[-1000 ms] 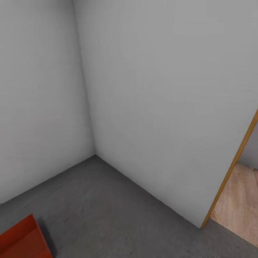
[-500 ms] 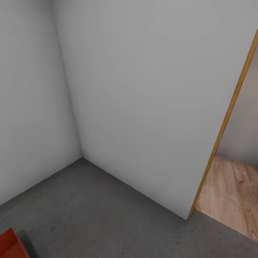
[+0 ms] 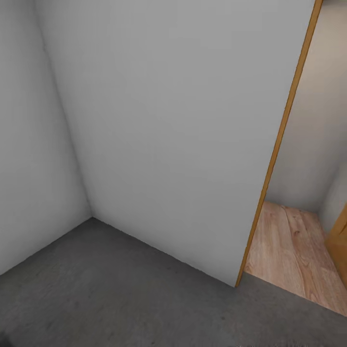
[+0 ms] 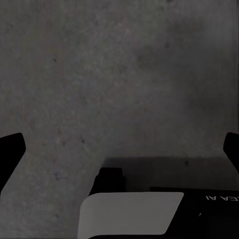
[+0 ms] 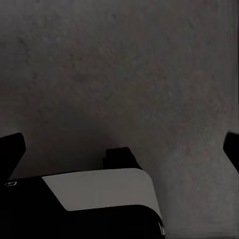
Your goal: Move the two storage containers from the living room to the garage. In the garage, place one container on the floor and stack the other container on top of it (either order is fine).
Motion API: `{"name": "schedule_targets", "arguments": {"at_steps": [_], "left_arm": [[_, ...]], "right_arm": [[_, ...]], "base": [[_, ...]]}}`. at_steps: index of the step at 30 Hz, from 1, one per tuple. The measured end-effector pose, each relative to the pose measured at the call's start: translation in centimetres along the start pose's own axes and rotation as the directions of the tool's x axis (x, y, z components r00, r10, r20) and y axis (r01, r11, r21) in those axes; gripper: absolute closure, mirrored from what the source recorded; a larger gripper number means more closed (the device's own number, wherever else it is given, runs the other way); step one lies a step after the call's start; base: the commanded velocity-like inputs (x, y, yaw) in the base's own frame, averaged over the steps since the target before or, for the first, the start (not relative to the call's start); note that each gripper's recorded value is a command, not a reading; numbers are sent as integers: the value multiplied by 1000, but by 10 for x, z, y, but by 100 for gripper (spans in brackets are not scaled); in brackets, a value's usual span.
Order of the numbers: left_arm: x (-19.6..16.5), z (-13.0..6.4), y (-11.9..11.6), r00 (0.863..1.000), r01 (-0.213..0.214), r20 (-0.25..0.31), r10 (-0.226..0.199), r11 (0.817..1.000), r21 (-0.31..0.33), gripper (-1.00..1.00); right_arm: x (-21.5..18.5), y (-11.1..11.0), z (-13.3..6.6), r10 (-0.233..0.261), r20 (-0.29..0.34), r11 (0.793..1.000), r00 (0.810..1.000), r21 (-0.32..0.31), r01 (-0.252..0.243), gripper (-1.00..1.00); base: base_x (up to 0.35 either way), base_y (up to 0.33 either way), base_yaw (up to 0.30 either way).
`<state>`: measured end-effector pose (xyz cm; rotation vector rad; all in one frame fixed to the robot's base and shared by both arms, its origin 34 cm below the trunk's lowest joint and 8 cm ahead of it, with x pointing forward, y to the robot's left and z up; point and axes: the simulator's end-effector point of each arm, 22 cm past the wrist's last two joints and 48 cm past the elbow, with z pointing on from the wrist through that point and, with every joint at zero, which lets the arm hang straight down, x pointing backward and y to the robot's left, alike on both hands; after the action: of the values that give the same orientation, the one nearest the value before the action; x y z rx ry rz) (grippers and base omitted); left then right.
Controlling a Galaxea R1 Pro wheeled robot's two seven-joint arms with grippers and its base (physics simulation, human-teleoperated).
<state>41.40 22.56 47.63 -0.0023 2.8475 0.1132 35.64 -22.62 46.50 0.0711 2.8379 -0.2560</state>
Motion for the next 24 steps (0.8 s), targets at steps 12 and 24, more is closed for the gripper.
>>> {"name": "schedule_targets", "arguments": {"at_steps": [12, 24], "left_arm": [[0, 0, 0, 1000, 1, 0, -1, 1000, 0, -100], [0, 1, 14, 1000, 1, -1, -1, 1000, -18, -100]], "right_arm": [[0, -3, 1, -1, 2, 1000, 1000, 5, 1, -100], [-1, -4, 1, 0, 4, 1000, 1000, 6, 0, -100]], "base": [[0, 0, -249], [0, 0, -249]]}}
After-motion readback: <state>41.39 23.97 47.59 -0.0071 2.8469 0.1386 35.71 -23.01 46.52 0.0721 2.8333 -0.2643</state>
